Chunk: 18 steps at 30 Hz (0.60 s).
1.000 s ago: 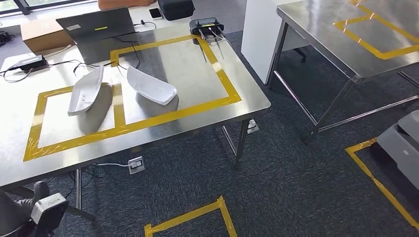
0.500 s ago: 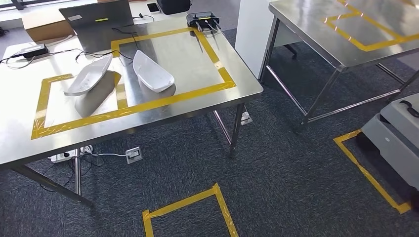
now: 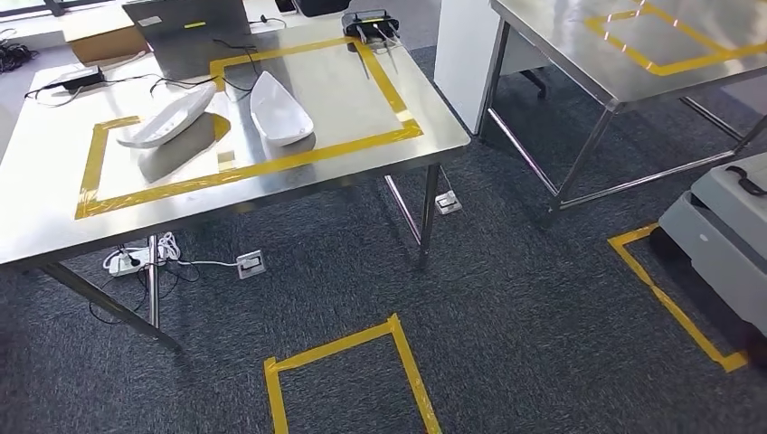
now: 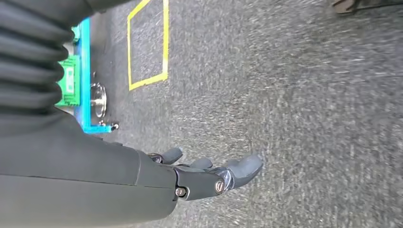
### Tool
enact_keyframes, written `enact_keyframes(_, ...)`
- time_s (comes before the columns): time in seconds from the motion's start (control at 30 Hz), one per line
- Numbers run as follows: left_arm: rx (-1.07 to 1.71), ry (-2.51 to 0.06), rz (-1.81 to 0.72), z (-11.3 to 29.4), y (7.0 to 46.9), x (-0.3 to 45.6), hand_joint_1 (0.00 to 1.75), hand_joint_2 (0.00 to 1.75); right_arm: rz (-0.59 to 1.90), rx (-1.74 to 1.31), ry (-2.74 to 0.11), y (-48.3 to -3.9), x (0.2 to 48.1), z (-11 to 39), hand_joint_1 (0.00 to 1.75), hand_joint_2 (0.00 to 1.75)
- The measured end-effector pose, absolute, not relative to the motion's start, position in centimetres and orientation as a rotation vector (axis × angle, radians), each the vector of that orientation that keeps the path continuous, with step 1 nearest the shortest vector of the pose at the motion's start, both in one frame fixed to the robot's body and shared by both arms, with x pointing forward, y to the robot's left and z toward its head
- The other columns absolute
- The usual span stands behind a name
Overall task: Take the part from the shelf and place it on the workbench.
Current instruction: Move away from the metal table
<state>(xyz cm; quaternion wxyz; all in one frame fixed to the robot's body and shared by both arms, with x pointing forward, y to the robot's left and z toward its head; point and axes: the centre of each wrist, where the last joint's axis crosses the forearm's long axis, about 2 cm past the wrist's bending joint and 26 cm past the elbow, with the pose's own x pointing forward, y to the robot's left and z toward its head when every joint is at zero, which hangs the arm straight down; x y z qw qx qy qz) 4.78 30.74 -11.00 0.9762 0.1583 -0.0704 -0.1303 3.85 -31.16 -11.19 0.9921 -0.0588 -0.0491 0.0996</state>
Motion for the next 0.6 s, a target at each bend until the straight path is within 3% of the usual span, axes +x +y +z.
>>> enact_keyframes(0.27,0.299,-0.271,-0.409,-10.4,29.3,8.6,0.00,0.00,0.216,-0.148,-0.176,-29.6,4.2,-11.2,0.00,1.75)
enact_keyframes(0.6,0.301,-0.192,-0.446,-10.6,29.4,7.5,0.00,0.00,0.170,-0.209,-0.104,-28.9,4.3,-11.1,0.00,1.75)
